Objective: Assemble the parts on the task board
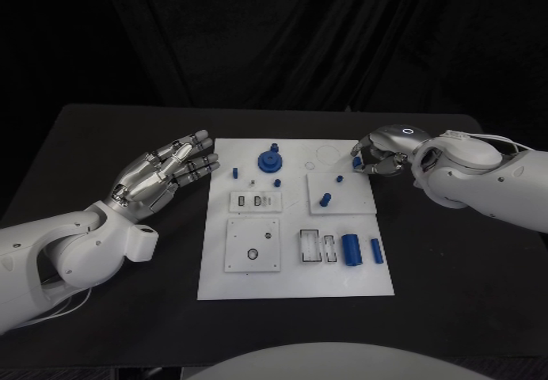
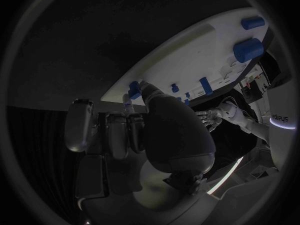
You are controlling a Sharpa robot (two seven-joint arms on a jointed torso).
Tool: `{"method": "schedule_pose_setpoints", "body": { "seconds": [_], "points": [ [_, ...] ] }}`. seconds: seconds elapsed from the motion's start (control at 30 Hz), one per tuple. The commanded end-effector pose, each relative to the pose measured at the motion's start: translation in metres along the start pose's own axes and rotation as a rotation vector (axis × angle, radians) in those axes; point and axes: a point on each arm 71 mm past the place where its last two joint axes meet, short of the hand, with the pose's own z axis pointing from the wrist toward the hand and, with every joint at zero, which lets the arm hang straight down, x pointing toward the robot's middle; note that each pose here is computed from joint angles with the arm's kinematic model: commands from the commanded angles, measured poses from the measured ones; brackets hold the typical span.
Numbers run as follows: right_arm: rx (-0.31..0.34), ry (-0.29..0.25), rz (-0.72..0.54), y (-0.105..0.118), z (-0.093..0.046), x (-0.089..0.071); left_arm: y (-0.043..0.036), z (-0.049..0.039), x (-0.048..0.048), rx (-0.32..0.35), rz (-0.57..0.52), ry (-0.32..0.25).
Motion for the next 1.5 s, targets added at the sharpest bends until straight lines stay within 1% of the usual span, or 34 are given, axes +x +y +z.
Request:
{"method": "schedule_pose_setpoints", "body": {
  "seconds": [0.03,0.33,0.83,1.1,1.5],
  "points": [
    [-0.014,-0.018,-0.004,0.0009,0.0011,0.0014,-0.0001,0.0002,0.0017,0.009,-0.014,0.011],
    [-0.018,-0.031,-0.007,0.0009,0.0050,0.0024,0.0005,0.0003,0.0010,0.006,-0.014,0.011],
    [-0.011,-0.043,-0.008,-0.0020,0.0046,0.0019,0.0017,0.0002,0.0002,-0.003,-0.014,0.010],
    [-0.008,-0.033,-0.007,-0.0010,0.0049,0.0028,0.0022,0.0000,-0.0002,-0.006,-0.014,0.009],
    [0.013,-0.013,-0.009,-0.0032,0.0047,0.0042,0.0028,-0.0004,-0.0004,-0.009,-0.015,0.009]
  ]
}}
